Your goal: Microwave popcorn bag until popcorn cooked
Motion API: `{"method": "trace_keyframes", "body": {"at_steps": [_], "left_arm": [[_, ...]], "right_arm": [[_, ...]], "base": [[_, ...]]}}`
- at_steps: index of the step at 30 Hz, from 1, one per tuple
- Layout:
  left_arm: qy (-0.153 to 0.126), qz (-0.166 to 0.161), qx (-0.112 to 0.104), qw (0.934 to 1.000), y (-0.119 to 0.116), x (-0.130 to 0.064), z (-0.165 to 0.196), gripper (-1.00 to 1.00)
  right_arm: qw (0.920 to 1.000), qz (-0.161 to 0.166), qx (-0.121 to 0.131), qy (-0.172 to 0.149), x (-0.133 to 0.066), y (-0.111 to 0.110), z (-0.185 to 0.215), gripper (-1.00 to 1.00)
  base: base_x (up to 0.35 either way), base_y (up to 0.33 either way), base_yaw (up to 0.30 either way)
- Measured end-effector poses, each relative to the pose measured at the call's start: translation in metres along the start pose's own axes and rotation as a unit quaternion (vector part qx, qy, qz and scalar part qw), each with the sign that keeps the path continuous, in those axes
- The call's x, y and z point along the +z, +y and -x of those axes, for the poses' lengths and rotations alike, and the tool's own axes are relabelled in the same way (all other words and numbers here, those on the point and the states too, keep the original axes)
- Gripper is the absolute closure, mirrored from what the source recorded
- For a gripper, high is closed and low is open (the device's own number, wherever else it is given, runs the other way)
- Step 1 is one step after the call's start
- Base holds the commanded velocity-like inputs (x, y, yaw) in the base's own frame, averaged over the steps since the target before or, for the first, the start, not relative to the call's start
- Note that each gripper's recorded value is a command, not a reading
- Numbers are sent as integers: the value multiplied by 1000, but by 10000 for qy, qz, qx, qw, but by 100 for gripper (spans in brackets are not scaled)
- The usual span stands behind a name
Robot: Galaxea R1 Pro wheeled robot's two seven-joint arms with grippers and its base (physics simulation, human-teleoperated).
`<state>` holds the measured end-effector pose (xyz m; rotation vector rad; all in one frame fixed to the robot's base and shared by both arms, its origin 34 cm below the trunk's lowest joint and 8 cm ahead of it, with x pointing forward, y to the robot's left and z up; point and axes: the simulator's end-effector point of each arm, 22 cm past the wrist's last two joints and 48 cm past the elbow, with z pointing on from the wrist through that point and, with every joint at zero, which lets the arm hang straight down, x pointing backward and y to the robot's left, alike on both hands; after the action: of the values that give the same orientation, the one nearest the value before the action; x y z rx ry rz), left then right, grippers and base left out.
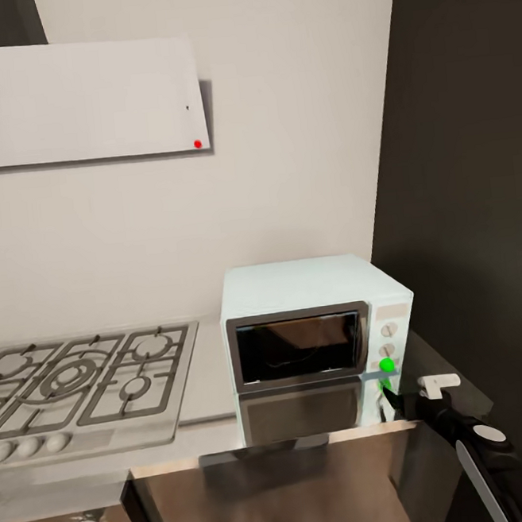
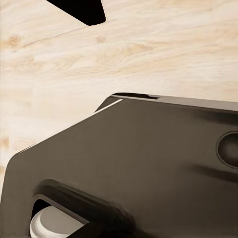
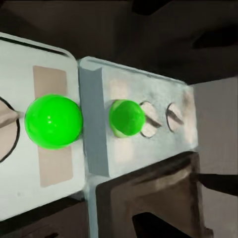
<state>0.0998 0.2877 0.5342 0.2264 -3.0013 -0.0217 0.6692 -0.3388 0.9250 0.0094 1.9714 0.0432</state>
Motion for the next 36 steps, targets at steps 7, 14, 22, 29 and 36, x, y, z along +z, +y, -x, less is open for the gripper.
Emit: {"method": "trace_keyframes", "body": {"at_steps": [7,14,22,29,36], "left_arm": [[3,-1,-3,10000,0,0,0,-100],[1,-1,-8,10000,0,0,0,-100],[-5,3,-16,10000,1,0,0,-100],[-6,7,-20,10000,1,0,0,-100],[10,-140,-5,9999,-21,0,-2,-100]], "right_arm": [[10000,-5,0,-4,0,0,0,-100],[9997,-22,55,228,4,-3,-22,-100],[9895,-39,113,1442,4,-4,-195,-100],[9808,3,-454,1896,-39,-2,-310,-100],[9778,-52,-387,2056,-63,-5,-346,-100]], "base": [[-338,0,0],[-341,2,0],[-181,189,0],[-5,287,0],[0,124,0]]}}
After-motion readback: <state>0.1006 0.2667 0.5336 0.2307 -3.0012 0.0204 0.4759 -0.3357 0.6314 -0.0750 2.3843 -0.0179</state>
